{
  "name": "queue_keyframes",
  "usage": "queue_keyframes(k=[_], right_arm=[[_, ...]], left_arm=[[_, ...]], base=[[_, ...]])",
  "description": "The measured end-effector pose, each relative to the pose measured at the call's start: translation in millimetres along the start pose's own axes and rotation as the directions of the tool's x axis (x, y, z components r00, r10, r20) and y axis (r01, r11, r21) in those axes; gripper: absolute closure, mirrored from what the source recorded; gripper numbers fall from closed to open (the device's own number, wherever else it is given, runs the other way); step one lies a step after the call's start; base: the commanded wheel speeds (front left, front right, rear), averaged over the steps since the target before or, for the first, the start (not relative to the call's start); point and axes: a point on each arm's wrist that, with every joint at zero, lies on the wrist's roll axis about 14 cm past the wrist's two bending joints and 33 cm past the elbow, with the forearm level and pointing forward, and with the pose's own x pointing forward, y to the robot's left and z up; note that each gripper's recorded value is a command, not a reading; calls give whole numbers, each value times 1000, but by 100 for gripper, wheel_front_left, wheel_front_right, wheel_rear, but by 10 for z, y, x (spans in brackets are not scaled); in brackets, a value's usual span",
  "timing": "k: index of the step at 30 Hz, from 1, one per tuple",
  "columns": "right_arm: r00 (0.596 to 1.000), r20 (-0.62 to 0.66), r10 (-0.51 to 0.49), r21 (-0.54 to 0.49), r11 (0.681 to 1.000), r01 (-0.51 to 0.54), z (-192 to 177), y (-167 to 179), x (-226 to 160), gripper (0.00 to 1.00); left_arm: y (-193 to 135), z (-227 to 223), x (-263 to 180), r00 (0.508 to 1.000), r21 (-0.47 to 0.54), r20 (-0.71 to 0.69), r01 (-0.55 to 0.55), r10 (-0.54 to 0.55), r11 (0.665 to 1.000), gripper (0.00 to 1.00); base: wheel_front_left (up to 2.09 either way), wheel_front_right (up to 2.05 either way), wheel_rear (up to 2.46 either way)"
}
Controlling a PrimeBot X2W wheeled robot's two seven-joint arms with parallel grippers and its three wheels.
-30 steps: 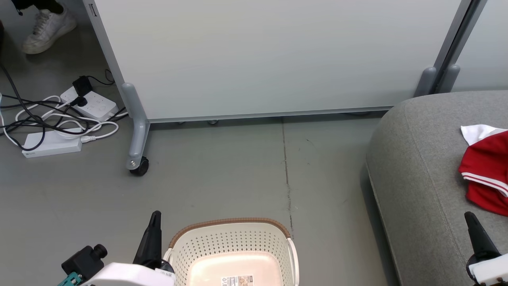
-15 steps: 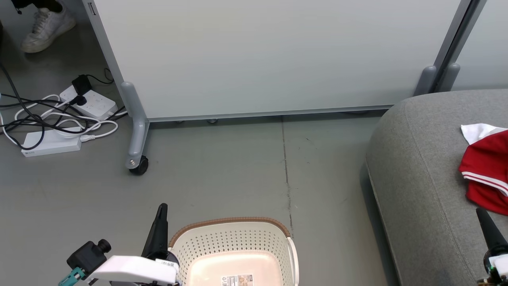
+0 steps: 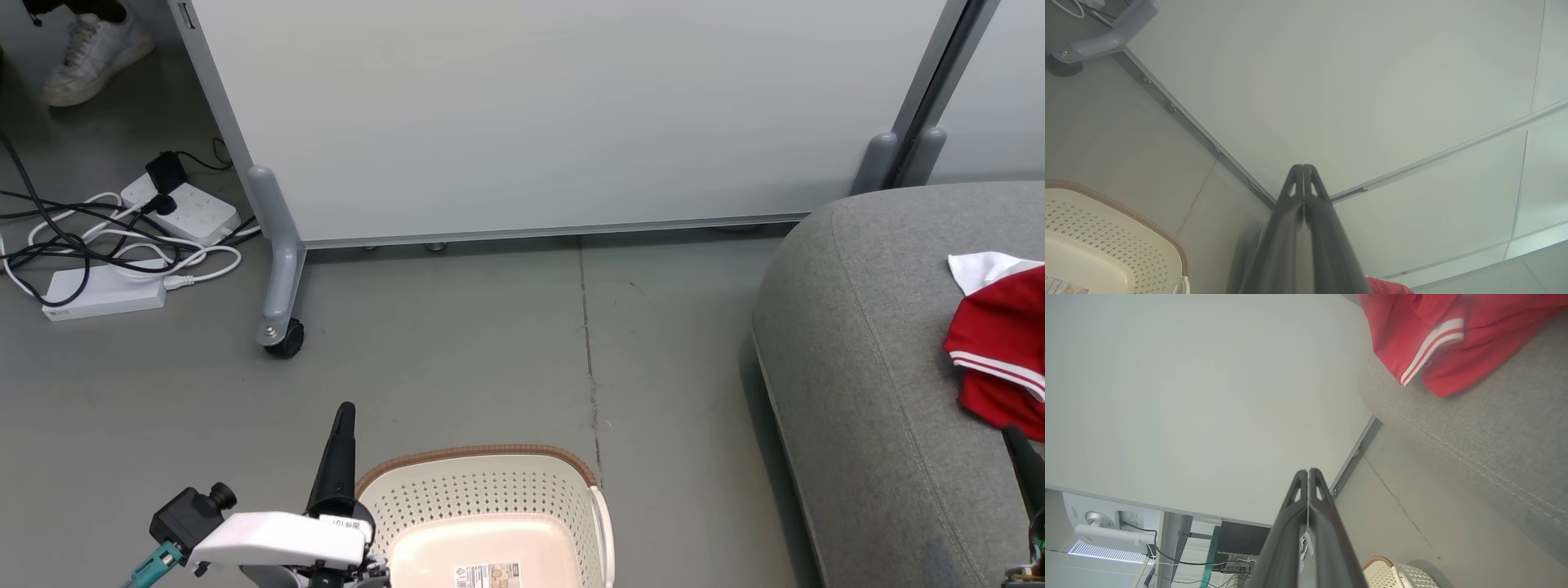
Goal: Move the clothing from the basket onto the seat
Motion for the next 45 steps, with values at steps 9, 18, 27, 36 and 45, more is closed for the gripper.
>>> queue_keyframes(k=[9,18,27,36,45], right_arm=[[1000,11,14,86,996,-15,75,0,15,100],[999,24,28,162,986,-31,146,-7,12,100],[998,38,44,233,971,-52,217,-8,13,100],[996,58,66,296,952,-80,293,12,22,100],[994,74,79,346,933,-100,351,10,12,100]], left_arm=[[-48,-20,44,1000,-78,2,12,-12,997,100],[-105,-55,88,1000,-157,2,22,-22,987,100],[-144,-77,127,1000,-224,3,29,-29,974,100],[-164,-105,149,999,-288,4,31,-32,957,100],[-215,-124,184,999,-344,8,41,-41,938,100]], base=[[0,0,0],[0,0,0],[0,0,0],[0,0,0],[0,0,0]])
